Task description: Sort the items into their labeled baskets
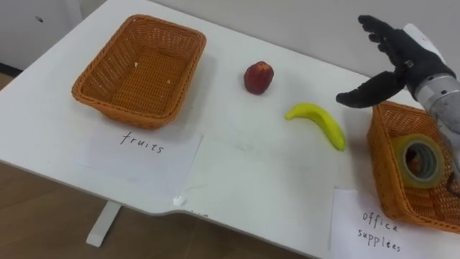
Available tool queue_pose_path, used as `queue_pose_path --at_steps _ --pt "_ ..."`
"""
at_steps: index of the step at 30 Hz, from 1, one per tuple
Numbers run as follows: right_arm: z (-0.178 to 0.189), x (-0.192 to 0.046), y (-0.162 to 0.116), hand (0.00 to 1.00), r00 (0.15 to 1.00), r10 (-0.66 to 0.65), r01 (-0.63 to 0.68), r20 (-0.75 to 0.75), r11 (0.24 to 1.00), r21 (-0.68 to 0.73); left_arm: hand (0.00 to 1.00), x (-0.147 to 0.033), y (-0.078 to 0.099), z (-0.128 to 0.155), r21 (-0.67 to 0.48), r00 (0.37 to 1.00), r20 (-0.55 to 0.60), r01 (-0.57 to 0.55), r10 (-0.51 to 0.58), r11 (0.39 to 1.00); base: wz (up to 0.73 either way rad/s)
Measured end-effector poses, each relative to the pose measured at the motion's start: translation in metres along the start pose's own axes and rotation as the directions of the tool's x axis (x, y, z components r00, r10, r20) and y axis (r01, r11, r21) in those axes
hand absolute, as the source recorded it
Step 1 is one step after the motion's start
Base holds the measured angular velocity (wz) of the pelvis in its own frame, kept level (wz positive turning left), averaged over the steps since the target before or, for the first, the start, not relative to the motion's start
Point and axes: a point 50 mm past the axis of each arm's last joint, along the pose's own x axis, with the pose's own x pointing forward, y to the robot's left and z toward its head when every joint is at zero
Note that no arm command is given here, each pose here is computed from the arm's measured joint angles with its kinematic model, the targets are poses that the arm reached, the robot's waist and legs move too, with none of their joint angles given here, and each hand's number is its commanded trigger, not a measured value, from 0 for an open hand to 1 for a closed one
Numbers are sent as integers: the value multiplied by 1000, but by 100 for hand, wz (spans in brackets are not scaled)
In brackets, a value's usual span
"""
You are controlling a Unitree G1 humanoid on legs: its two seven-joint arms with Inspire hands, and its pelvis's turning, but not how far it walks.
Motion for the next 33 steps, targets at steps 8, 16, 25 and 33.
queue_pose_path --at_steps 8,16,25,33 --pt "-11 3 16 0 996 65 -66 -54 998 -22 0 0 0 1 25 1000 4 1 -1 1000 0" --pt "-18 4 29 0 990 110 -115 -87 992 -55 0 -1 1 -3 33 1000 -6 6 -6 999 1" --pt "-25 4 33 0 985 124 -132 -118 989 -65 0 0 3 -1 69 1000 4 11 -11 998 10" --pt "-34 4 47 0 972 170 -190 -165 975 -115 0 1 1 7 107 998 25 55 -58 993 3"
